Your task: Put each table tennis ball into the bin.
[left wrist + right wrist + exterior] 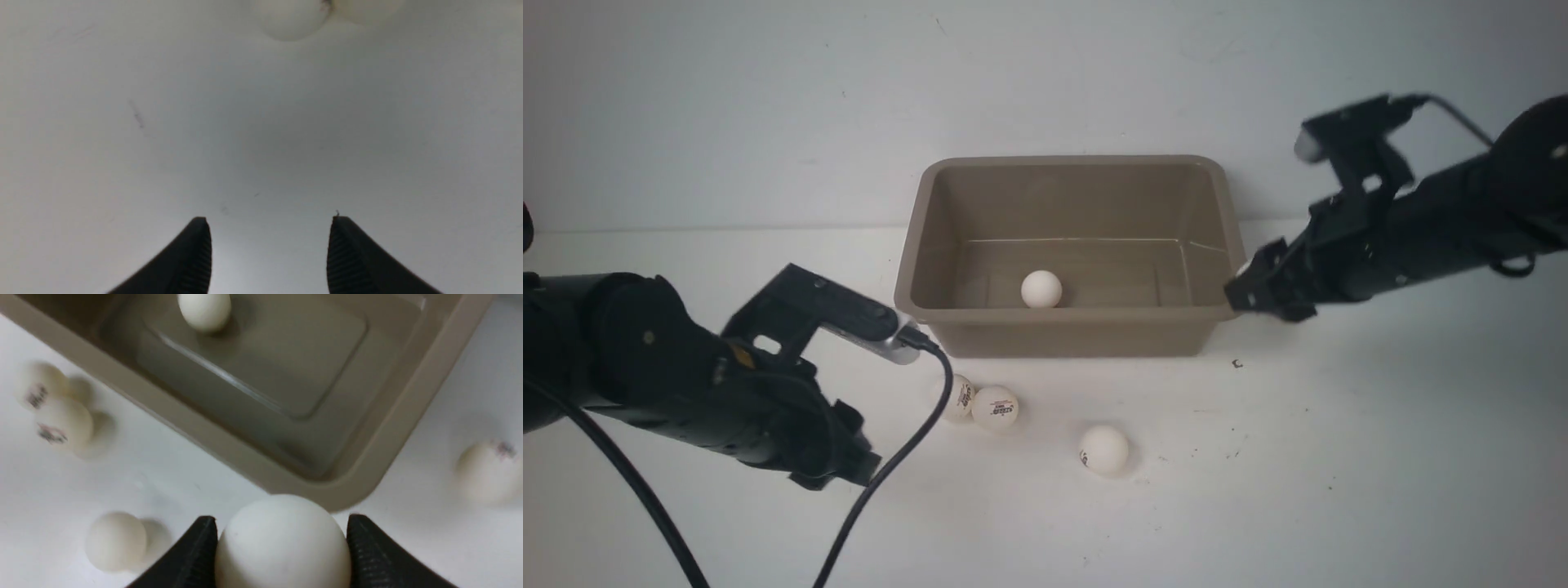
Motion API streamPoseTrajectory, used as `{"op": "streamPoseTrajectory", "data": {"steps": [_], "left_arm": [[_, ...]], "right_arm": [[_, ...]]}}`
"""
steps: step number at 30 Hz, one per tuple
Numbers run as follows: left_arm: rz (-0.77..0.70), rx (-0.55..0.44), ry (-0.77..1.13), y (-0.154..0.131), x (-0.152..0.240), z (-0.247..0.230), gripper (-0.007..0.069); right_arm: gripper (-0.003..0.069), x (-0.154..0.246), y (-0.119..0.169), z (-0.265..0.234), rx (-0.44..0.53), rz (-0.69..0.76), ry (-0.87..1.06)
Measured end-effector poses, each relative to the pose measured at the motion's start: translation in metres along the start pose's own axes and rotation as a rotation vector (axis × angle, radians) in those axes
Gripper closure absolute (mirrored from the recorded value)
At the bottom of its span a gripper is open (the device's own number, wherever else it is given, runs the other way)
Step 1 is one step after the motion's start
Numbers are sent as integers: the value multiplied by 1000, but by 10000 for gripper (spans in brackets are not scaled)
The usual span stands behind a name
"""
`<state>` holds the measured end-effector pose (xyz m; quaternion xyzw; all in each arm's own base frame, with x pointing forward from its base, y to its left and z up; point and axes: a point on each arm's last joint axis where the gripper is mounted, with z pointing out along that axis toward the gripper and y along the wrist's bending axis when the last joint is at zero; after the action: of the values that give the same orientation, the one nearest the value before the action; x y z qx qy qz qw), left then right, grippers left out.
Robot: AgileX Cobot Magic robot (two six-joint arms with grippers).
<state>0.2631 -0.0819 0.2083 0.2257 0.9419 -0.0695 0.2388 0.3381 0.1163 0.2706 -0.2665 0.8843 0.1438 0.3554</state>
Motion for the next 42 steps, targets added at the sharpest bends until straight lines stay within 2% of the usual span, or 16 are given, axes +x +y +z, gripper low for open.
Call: {"op": "streamPoseTrajectory", "data": {"steps": [3,8,14,19,21,26,29,42], "left_arm": [[11,74,-54,-13,-7,3,273],[102,120,-151,-29,-19,6,273],[136,108,-173,-26,-29,14,265],[141,97,-176,-23,-38,24,201],[140,91,-173,-22,-42,31,176],[129,72,-151,-18,-43,52,164],[124,73,-135,-17,-43,61,164],[101,17,-149,-10,-46,81,164]], "right_arm": [[296,-26,6,-3,-7,-37,-60],[296,-68,1,27,-52,-28,-83],[296,-84,-6,60,-108,-38,-38],[293,-95,-11,84,-167,-43,10],[253,-99,-12,88,-171,-40,5],[83,-106,-14,87,-149,-22,-35],[41,-108,-15,87,-134,-19,-56],[99,-101,-10,86,-190,-21,26]]}}
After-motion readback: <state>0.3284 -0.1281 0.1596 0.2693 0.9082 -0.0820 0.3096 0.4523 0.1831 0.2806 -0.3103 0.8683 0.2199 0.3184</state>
